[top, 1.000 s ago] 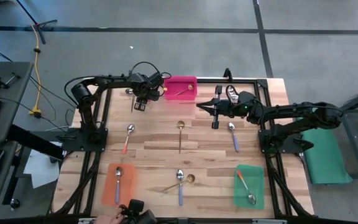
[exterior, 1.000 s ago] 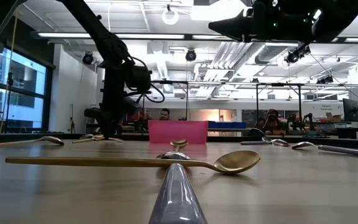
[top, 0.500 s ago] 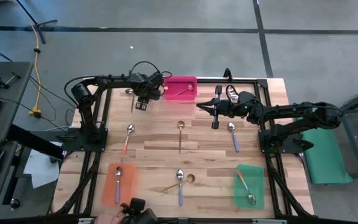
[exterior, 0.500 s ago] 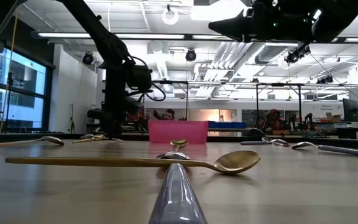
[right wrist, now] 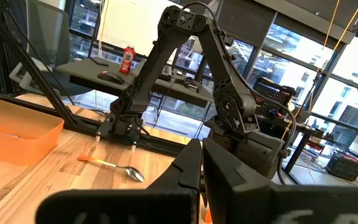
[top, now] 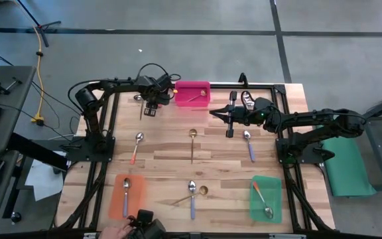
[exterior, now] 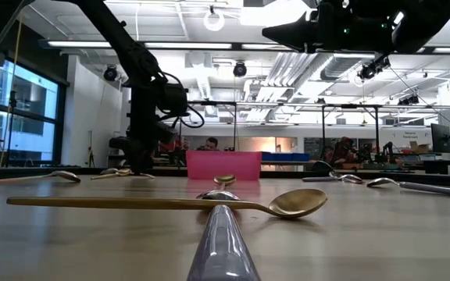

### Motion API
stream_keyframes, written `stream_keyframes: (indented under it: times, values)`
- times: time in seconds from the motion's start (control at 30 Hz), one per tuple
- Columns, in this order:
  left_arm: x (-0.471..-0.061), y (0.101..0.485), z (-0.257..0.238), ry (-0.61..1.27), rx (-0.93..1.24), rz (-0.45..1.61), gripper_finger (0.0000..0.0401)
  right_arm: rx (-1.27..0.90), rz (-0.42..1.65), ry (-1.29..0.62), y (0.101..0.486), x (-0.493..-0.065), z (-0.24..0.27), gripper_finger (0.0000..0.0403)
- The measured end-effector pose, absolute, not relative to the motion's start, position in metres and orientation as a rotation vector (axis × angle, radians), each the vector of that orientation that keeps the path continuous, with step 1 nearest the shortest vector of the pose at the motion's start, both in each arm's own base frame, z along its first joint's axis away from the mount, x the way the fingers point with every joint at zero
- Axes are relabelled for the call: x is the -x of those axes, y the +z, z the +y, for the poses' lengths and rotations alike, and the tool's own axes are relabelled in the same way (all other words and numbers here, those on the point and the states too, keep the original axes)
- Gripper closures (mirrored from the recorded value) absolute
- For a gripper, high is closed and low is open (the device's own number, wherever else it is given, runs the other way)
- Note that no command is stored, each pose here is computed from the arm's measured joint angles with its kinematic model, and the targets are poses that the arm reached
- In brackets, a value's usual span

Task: Sort silverware by color (type)
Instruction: Put the orange spoon into the green bin

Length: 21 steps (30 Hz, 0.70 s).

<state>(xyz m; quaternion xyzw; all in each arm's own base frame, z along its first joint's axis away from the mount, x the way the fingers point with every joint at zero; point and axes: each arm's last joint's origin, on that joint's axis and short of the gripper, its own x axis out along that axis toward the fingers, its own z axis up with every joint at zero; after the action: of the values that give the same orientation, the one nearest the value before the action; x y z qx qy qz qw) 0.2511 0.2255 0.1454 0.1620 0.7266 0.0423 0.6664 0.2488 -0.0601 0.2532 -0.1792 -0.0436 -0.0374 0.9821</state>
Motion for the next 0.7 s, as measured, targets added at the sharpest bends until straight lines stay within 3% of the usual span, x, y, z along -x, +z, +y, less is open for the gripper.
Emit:
stream_keyframes:
  times: [0.47, 0.7]
  values:
    - [-0.2502, 0.1417, 0.2279, 0.096, -0.387, 1.665, 0.0270, 0.360, -0.088, -0.075, 0.2531, -0.2488, -0.0602, 0.0403]
    - [-0.2506, 0.1418, 0.2283, 0.093, -0.396, 1.663, 0.0305, 0.360, -0.087, -0.075, 0.2531, -0.2489, -0.0601, 0.0403]
